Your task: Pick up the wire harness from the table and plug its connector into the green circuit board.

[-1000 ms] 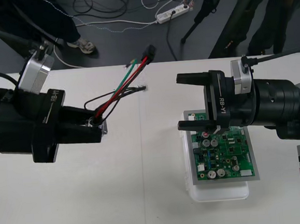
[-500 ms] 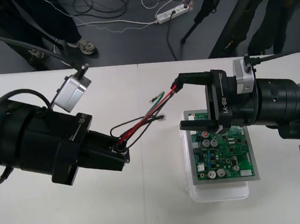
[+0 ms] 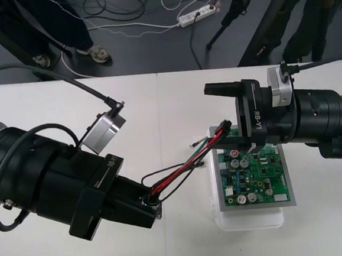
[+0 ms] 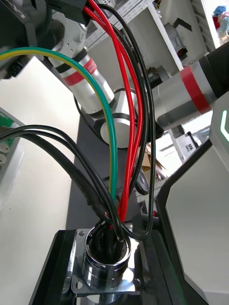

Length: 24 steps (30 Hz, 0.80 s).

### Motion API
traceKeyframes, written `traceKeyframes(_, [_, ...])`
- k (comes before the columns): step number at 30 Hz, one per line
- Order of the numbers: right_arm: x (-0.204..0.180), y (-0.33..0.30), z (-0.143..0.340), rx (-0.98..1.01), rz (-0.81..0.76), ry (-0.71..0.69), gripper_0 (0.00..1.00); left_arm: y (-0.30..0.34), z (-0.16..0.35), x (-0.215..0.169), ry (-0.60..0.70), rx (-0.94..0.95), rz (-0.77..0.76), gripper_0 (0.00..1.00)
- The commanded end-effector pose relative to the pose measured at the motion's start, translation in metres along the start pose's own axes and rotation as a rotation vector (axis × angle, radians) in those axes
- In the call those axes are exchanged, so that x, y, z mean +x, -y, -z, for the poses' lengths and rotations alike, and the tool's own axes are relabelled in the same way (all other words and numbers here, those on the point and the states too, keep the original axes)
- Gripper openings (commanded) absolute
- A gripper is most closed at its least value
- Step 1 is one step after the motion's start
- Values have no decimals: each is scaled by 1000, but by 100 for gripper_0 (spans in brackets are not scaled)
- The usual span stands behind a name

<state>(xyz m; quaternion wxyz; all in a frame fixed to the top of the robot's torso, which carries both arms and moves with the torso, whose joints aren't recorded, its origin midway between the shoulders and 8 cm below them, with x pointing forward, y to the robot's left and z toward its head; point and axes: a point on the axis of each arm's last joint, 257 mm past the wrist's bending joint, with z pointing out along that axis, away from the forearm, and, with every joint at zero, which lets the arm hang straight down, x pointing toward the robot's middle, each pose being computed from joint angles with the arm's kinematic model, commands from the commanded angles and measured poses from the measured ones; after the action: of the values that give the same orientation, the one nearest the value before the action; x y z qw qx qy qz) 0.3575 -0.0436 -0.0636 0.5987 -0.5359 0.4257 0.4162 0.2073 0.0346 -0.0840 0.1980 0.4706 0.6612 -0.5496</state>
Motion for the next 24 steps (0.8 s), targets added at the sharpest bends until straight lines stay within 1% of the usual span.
traceKeyframes(1, [-9,5,11,-3,52,-13,100,20,-13,19,-53,68,-63,0])
traceKeyframes(7, [-8,5,15,-5,45,-19,100,21,-19,25,-59,97,-29,0])
traceKeyframes(13, [0,5,22,-19,-24,25,100,10,-25,25,-40,136,13,0])
traceKeyframes(24, [-7,9,37,-15,4,13,100,6,-30,24,-42,148,14,0])
